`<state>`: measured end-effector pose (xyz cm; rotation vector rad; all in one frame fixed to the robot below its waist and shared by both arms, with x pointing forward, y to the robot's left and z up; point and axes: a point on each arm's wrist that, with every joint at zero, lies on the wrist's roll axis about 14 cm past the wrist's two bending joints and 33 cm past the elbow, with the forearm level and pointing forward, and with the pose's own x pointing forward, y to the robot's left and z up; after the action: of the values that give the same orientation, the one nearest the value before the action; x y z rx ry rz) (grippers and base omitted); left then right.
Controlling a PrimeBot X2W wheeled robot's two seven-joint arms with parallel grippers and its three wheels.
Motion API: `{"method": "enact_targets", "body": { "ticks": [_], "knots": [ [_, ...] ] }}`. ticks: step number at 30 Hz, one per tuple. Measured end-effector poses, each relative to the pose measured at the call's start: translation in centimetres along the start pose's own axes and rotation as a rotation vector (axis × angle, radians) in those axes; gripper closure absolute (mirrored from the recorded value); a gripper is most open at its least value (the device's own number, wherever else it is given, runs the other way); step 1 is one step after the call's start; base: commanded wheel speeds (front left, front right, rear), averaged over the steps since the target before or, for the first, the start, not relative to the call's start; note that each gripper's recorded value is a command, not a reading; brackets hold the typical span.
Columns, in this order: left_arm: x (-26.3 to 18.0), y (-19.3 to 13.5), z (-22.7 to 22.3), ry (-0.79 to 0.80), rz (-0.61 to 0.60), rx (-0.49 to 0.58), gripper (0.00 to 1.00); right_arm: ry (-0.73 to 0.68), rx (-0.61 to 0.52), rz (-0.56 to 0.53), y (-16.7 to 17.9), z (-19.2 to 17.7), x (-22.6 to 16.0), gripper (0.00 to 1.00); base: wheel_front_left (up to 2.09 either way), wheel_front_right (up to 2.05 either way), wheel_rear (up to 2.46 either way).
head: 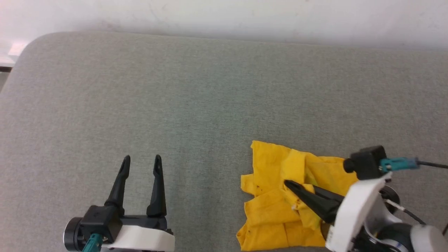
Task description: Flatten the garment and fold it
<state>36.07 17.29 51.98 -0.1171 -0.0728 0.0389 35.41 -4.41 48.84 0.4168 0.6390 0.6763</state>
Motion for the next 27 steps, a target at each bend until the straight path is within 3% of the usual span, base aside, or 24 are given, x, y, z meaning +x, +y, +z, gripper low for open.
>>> {"method": "enact_targets", "body": {
  "ticks": [6, 14, 16, 17, 18, 25, 27],
  "knots": [
    [-0.2, 0.2, -0.5, 0.017, 0.018, -0.012, 0.00, 0.049, 0.004, 0.010, 0.3, -0.9, 2.7, 1.00, 0.00, 0.00, 0.00],
    [0.2, -0.1, -1.2, 0.033, 0.028, -0.048, 0.00, 0.235, -0.053, -0.102, -2.5, -5.3, 5.6, 1.00, 0.00, 0.00, 0.00],
    [0.1, -0.2, -1.4, 0.038, 0.029, -0.055, 0.00, 0.281, -0.073, -0.118, -2.8, -6.4, 6.1, 0.83, 0.00, 0.00, 0.00],
    [0.1, -0.2, -1.5, 0.040, 0.029, -0.060, 0.00, 0.298, -0.083, -0.127, -3.0, -6.8, 6.2, 0.66, 0.00, 0.00, 0.00],
    [0.0, -0.3, -1.5, 0.040, 0.029, -0.064, 0.00, 0.308, -0.090, -0.132, -3.0, -7.1, 6.3, 0.00, 0.00, 0.00, 0.00],
    [0.2, -0.2, -1.6, 0.040, 0.031, -0.072, 0.00, 0.262, -0.094, -0.087, -1.5, -5.6, 6.7, 0.00, 0.00, 0.00, 0.00],
    [0.3, -0.4, -1.7, 0.040, 0.026, -0.075, 0.00, 0.197, -0.093, -0.075, -1.2, -3.6, 6.1, 0.00, 0.00, 0.00, 0.00]
  ]
}}
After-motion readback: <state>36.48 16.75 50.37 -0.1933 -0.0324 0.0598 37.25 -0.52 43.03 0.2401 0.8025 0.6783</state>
